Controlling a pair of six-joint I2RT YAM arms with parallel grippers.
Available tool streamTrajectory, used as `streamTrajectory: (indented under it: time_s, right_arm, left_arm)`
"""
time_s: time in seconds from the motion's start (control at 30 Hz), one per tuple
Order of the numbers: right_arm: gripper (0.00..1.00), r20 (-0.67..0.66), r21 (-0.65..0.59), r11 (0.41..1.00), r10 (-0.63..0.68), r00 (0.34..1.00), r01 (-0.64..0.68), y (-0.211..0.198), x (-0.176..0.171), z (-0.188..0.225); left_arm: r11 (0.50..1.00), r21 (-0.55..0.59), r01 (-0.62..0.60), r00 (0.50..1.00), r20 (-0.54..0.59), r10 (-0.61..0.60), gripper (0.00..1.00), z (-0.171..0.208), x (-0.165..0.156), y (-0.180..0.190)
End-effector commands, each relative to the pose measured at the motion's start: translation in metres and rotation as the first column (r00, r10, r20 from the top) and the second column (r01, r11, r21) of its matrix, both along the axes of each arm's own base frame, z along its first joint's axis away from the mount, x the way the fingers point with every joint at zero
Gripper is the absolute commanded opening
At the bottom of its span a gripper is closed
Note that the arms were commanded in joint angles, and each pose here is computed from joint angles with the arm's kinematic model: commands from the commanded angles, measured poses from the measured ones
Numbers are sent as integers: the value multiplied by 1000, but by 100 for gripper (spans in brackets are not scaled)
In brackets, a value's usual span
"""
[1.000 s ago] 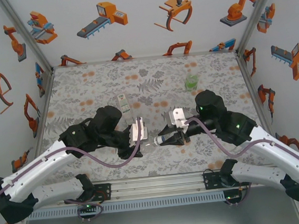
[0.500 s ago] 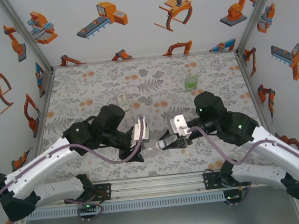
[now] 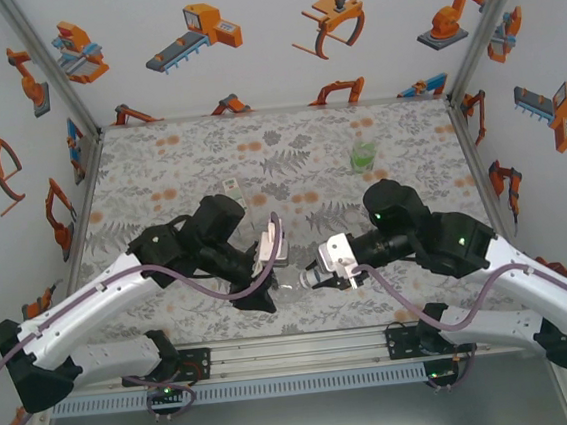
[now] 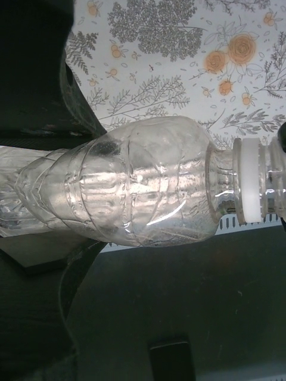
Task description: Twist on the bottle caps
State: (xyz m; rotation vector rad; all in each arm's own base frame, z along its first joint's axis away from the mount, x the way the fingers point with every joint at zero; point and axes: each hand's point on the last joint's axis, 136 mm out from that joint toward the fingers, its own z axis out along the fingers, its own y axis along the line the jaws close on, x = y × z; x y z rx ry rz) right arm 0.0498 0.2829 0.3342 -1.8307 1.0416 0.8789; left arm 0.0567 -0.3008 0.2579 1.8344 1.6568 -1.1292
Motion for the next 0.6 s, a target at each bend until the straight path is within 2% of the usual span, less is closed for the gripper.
streamTrajectory:
  time_s: [0.0,0.3,0.57]
  right_arm:
    - [0,73,23,1000,15,997,-16,1,-3,11]
    - [0,148,-29,999,38,988,-34,-3,-10,6]
    - [0,197,-47,998,40,980,-32,-1,-13,4]
  left_arm:
    - [997,-79,26,999,-38,-29,0,25,-2,-11]
    - [995,-60,80,988,-128,-87,0,25,-10,-11]
    - [993,-76,86,981,-165,-97,0,27,-9,-10]
